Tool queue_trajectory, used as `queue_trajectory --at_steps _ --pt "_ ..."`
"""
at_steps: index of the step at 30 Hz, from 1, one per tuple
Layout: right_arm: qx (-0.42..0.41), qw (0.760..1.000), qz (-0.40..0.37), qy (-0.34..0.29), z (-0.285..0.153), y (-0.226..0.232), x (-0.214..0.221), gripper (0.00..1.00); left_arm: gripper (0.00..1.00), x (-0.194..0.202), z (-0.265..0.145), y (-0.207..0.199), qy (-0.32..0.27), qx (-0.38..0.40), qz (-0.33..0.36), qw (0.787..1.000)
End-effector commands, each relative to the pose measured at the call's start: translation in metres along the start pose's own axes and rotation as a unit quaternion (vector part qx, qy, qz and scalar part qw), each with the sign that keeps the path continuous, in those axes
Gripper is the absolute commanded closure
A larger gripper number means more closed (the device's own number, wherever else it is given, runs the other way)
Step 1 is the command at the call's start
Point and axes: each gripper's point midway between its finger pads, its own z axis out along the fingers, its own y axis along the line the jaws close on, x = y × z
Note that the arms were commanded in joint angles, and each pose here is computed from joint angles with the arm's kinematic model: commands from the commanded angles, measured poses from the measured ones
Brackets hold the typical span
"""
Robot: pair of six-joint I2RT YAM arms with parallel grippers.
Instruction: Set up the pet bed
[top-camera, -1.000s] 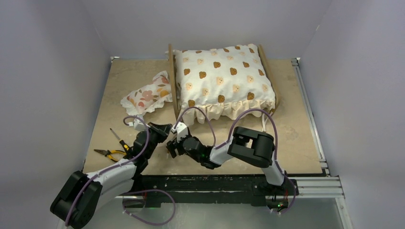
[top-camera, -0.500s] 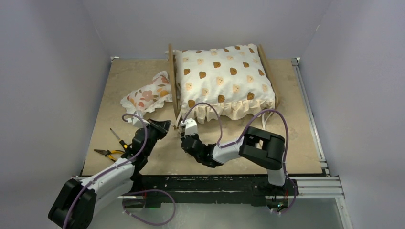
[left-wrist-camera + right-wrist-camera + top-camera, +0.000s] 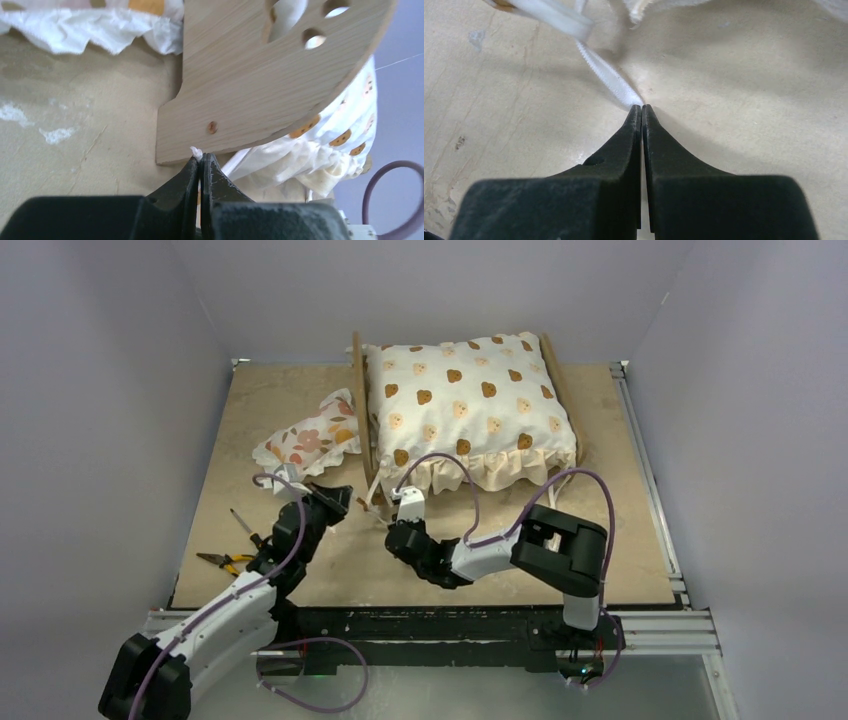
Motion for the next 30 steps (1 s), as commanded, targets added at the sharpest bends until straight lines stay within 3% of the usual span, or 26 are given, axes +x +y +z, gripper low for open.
queue_trajectory --at_steps 1,10,21,30 --pt "0.075 0.991 -0.057 0.096 -0.022 -0.064 0.048 1.00 1.00 -0.050 -0.004 -0.042 -0.058 0.026 0.041 0.997" --pt "0.063 0.996 -0.020 0.059 -0.050 -0.065 0.002 1.00 1.00 -0.104 -0.013 -0.079 -0.115 0.023 0.100 0.988" --pt "-0.036 0.998 -0.009 0.048 -0.064 -0.031 -0.019 1.00 1.00 -0.120 -0.015 -0.110 -0.119 0.054 0.116 0.985" --pt "-0.071 0.995 -0.018 0.069 -0.048 -0.009 -0.003 1.00 1.00 -0.123 -0.025 -0.207 -0.071 0.209 0.155 0.963"
